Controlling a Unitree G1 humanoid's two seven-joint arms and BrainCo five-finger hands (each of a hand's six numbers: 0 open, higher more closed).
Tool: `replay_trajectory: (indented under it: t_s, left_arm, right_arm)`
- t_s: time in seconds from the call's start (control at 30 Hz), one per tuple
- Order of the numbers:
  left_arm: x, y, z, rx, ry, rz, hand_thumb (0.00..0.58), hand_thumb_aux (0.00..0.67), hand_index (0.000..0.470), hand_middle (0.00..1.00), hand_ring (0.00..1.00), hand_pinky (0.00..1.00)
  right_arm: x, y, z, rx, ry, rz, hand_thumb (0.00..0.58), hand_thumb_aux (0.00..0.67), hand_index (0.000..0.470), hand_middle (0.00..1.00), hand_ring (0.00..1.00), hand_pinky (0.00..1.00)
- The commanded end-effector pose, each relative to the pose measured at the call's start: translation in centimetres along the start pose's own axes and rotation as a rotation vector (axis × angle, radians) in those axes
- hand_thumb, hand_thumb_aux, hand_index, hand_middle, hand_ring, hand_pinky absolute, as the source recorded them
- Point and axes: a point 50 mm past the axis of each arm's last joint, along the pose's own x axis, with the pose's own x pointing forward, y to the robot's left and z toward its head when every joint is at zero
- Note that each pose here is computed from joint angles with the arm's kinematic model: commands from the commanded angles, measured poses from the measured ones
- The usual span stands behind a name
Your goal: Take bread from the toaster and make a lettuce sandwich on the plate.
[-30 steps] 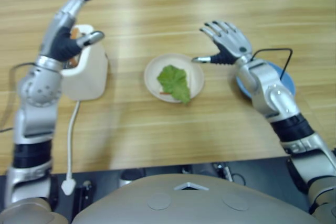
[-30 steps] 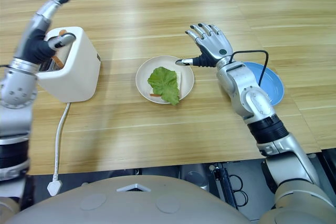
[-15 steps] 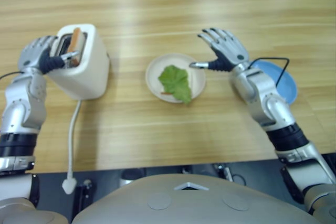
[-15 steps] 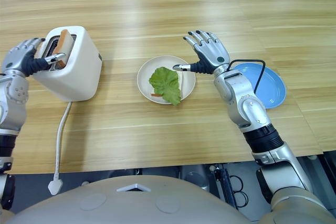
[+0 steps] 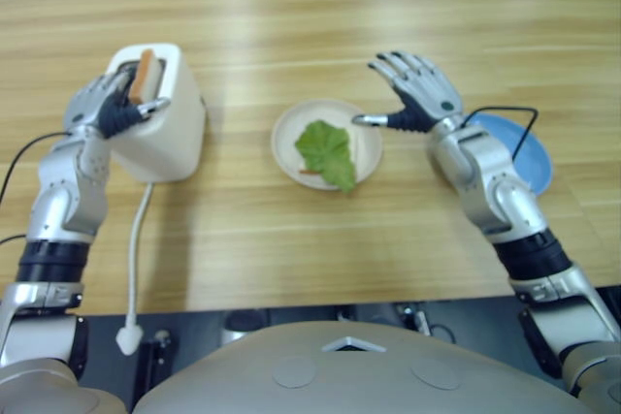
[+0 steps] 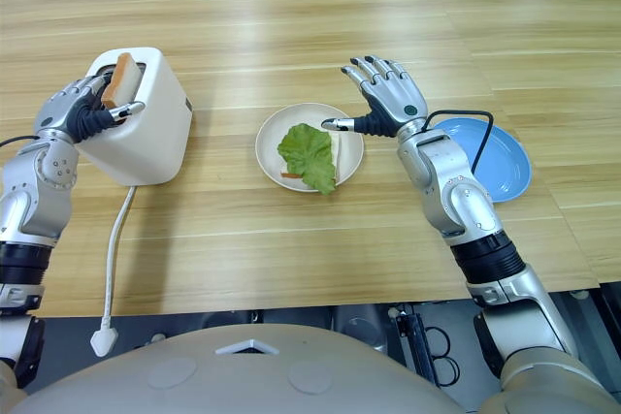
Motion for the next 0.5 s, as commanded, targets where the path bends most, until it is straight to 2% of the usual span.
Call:
replay_trajectory:
  t_s: [0.03,0.27,0.5]
  left_arm:
    - [-0.3,-0.4,0.1,-0.057,-0.013,-0.019,0.580,0.670,0.460,1.00,1.00,1.00]
    - [-0.8,2.3,1.7,-0.104,-0.122,0.114,0.580,0.670,0.460,1.00,1.00,1.00]
    - [-2.9,7.6,5.0,-0.135,-0.368,0.403,0.580,0.670,0.460,1.00,1.00,1.00]
  right_arm:
    - [-0.1,0.2,-0.2,0.004,0.014,0.017,0.000,0.000,0.000,0.00,0.00,0.00]
    - [0.0,0.5,-0.2,0.004,0.017,0.022,0.000,0.000,0.000,0.00,0.00,0.00]
    - [0.0,0.8,-0.3,0.008,0.023,0.028,0.000,0.000,0.000,0.00,0.00,0.00]
